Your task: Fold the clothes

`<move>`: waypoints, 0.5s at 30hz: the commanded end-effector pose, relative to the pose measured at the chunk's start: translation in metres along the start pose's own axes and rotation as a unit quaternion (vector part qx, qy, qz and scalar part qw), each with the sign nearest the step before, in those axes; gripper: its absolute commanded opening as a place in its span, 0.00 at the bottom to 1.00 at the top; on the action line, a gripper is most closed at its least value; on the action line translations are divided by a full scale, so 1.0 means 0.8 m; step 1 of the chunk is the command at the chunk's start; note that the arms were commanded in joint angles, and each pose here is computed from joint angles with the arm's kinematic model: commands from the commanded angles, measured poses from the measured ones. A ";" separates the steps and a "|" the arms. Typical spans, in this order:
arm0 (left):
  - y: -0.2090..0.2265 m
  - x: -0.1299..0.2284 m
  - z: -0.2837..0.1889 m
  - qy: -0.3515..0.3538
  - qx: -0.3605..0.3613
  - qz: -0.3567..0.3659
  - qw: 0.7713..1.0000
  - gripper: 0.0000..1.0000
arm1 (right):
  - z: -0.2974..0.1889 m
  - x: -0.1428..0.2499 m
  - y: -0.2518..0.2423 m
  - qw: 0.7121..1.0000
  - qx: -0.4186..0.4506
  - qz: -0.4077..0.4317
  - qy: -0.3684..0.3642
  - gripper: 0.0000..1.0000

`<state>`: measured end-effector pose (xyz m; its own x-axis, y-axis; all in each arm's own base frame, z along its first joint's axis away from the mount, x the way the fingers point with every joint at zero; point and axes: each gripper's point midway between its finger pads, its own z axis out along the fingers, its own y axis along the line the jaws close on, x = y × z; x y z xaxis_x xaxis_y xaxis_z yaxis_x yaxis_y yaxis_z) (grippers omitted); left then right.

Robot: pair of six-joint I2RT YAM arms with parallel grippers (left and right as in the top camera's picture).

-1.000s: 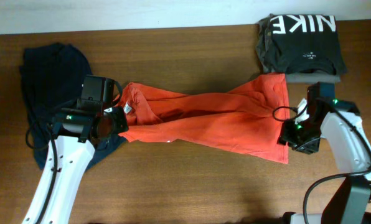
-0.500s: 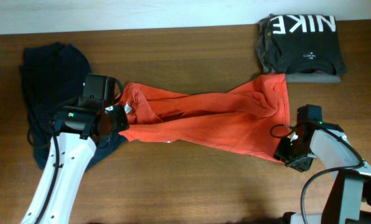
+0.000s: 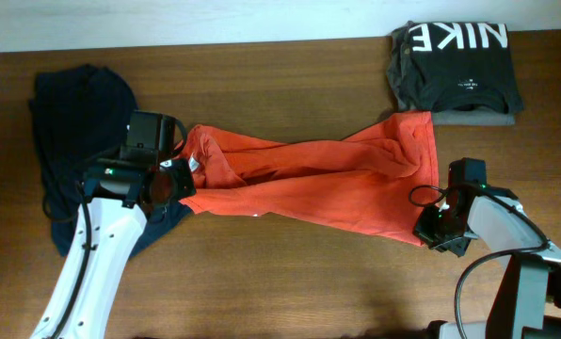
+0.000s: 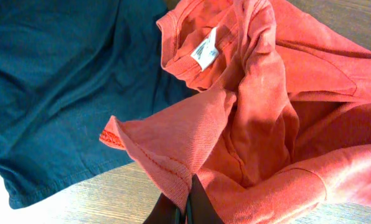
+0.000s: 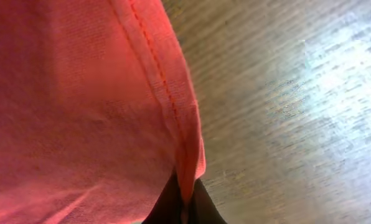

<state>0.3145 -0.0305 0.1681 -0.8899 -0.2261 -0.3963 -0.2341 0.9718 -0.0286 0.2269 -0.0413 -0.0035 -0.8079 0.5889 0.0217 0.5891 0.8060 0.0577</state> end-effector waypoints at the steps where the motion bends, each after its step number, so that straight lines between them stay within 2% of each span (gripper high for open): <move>1: 0.007 -0.001 0.001 0.000 -0.013 0.006 1.000 0.00 | -0.018 -0.009 0.000 1.000 0.007 0.015 -0.001 0.04; 5: 0.006 0.010 -0.015 0.005 0.003 0.005 1.000 0.00 | -0.078 -0.025 0.007 1.000 0.007 0.007 -0.022 0.04; 6: 0.003 0.015 -0.027 0.004 0.020 0.005 1.000 0.00 | -0.108 -0.027 0.003 0.999 0.020 -0.011 -0.028 0.04; 10: -0.005 0.033 -0.046 0.018 0.055 0.005 0.998 0.00 | -0.161 -0.025 -0.021 0.996 0.079 -0.014 -0.036 0.04; 15: 0.009 0.068 -0.051 0.071 0.036 0.009 0.997 0.00 | -0.202 -0.014 -0.030 0.995 0.085 -0.023 -0.046 0.04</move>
<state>0.2584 -0.0382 0.1844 -0.9282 -0.2227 -0.2981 -0.2059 0.9747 -0.0868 0.2223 -0.0646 0.1382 -0.8319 0.5549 -0.0054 0.5536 0.8291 -0.0785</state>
